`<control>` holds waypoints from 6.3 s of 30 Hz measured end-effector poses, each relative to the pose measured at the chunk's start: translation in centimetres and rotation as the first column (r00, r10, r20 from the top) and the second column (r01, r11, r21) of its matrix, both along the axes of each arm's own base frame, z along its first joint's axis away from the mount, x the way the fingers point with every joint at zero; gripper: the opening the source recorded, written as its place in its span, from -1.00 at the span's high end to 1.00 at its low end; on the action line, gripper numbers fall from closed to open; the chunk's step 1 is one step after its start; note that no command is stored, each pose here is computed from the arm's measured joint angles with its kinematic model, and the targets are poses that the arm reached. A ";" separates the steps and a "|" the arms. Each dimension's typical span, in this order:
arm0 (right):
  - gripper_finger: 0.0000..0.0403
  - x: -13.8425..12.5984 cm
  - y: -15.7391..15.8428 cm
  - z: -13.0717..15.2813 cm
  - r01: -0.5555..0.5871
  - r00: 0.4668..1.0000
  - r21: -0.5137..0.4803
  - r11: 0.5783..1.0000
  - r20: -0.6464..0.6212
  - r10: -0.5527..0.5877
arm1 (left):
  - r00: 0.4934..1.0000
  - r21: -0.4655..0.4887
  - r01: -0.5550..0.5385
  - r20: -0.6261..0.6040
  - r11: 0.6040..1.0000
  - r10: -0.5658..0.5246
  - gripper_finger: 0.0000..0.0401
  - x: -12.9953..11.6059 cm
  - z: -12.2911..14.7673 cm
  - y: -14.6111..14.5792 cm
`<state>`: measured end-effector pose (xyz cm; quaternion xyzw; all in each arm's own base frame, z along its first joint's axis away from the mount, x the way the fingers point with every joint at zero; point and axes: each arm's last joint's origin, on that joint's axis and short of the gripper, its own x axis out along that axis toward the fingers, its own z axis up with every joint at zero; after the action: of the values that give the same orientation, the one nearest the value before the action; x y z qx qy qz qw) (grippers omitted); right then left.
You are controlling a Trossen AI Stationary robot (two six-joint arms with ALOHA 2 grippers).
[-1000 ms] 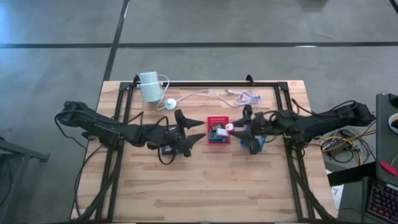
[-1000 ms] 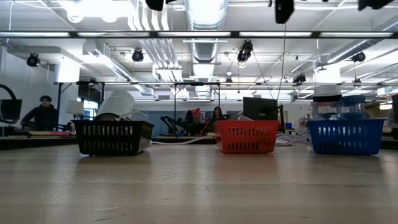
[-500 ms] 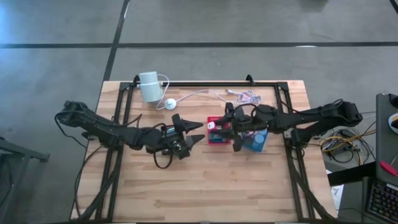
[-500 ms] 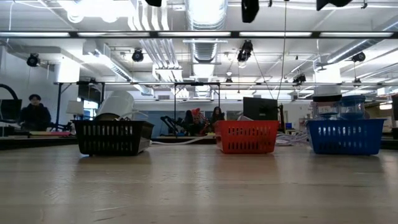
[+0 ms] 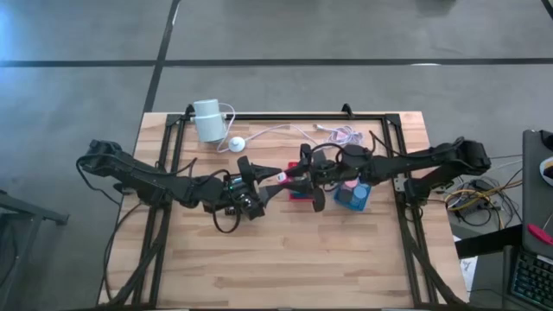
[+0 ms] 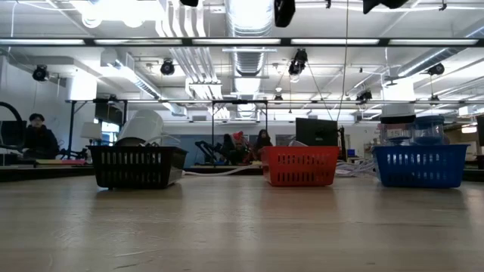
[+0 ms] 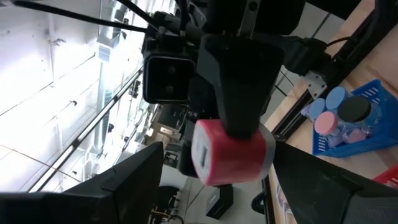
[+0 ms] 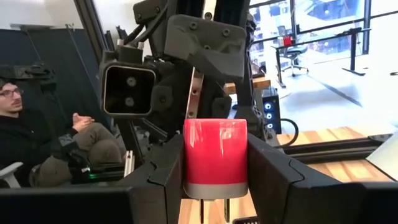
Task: Pick & Place Office items
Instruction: Put the red charger adapter into the black bin
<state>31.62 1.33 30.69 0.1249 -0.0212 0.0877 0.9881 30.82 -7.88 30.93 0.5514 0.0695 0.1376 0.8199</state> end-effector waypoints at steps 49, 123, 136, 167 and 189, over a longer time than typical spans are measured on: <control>-0.21 0.4 -0.3 -0.3 0.070 0.997 -0.137 0.988 -0.028 -0.074 | 0.999 -0.065 -0.043 -0.013 0.997 0.043 0.20 -0.1 -0.7 0.1; 0.94 -18.4 -1.1 -11.8 0.215 0.974 -0.290 0.933 0.129 -0.184 | 0.990 -0.834 0.142 0.106 0.534 -0.098 0.21 -19.3 -15.5 5.5; 0.94 -18.4 -1.1 -11.8 0.211 0.975 -0.270 0.939 0.125 -0.183 | 0.989 -0.840 0.145 0.113 0.523 -0.093 0.21 -19.4 -15.4 5.5; 0.94 -18.4 -1.1 -11.8 0.210 0.975 -0.273 0.939 0.124 -0.182 | 0.912 -0.864 -0.405 -0.406 0.300 0.063 0.22 -15.3 -6.5 5.6; 0.94 -18.4 -1.1 -11.8 0.209 0.976 -0.271 0.940 0.124 -0.182 | 0.714 -0.702 -0.676 -0.699 0.224 -0.033 0.22 -11.3 -11.7 8.3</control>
<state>13.22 0.26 18.87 -0.0243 -0.0686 -0.0029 0.9973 19.50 0.41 19.20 -0.0530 0.5033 0.0736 0.8594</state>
